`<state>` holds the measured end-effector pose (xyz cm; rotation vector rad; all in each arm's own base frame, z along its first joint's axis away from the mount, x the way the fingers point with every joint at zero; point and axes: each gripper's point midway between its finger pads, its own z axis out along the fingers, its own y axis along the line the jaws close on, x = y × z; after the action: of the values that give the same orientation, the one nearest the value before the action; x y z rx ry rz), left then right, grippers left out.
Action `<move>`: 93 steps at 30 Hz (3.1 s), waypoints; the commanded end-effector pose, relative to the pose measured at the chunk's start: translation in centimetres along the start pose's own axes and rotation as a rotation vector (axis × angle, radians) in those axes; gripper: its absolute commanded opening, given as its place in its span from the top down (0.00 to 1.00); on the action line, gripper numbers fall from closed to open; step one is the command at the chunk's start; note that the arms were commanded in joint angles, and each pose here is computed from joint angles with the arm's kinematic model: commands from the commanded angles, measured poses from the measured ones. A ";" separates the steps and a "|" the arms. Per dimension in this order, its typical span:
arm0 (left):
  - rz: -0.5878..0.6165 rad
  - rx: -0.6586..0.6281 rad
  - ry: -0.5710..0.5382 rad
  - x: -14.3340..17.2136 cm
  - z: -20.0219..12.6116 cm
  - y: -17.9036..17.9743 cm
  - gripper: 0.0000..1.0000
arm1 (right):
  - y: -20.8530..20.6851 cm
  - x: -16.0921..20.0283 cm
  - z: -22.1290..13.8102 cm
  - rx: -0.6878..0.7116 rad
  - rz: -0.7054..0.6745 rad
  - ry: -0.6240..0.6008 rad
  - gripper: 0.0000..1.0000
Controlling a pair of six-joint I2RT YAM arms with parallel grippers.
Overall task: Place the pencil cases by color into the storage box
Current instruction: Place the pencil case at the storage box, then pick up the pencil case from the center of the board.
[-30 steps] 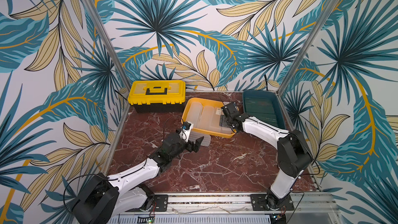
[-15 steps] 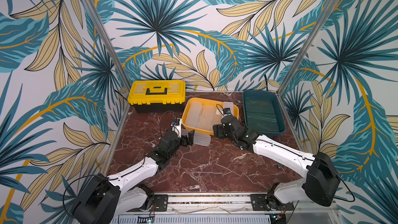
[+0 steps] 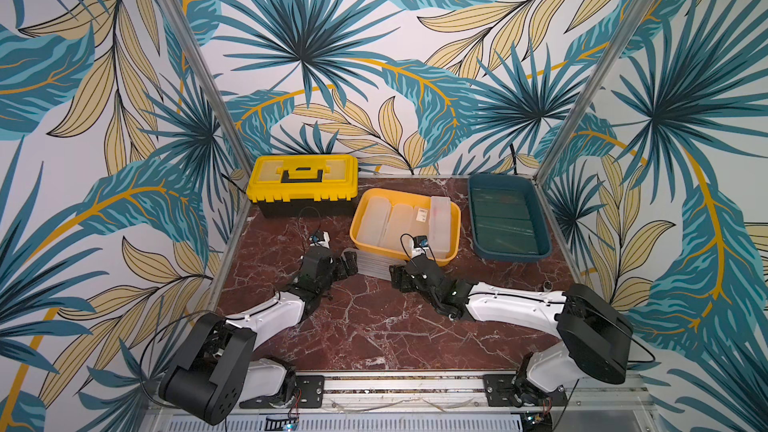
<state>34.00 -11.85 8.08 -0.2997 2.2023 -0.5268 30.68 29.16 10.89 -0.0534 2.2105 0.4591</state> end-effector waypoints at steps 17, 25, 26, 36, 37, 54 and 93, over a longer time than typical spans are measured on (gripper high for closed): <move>0.008 0.155 0.028 -0.3 2.0 -2.5 0.00 | -0.9 1.3 0.5 -0.036 0.036 -0.068 0.15; -0.013 0.105 -0.019 -1.1 1.6 -1.5 0.00 | -1.3 1.4 1.2 -0.016 0.045 -0.093 0.15; -0.014 0.106 -0.026 -1.2 1.5 -1.5 0.00 | -1.4 1.4 1.3 -0.015 0.049 -0.095 0.15; -0.042 0.107 -0.061 -1.8 0.5 -1.5 0.00 | -0.9 3.1 2.9 -0.049 0.140 -0.063 0.15; -0.045 0.109 -0.063 -1.9 0.4 -1.6 0.01 | -0.9 3.3 3.1 -0.049 0.146 -0.058 0.15; -0.050 0.079 -0.051 -1.5 1.8 -0.9 0.00 | 0.0 5.2 6.1 -0.049 0.104 0.004 0.15; -0.088 0.095 -0.081 -3.5 4.1 -0.3 0.00 | 9.0 8.9 3.5 -0.213 -0.118 0.153 0.16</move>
<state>38.15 -11.66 6.08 -0.3702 2.1535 -0.6137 27.21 39.68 4.95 -0.2608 2.2562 0.6880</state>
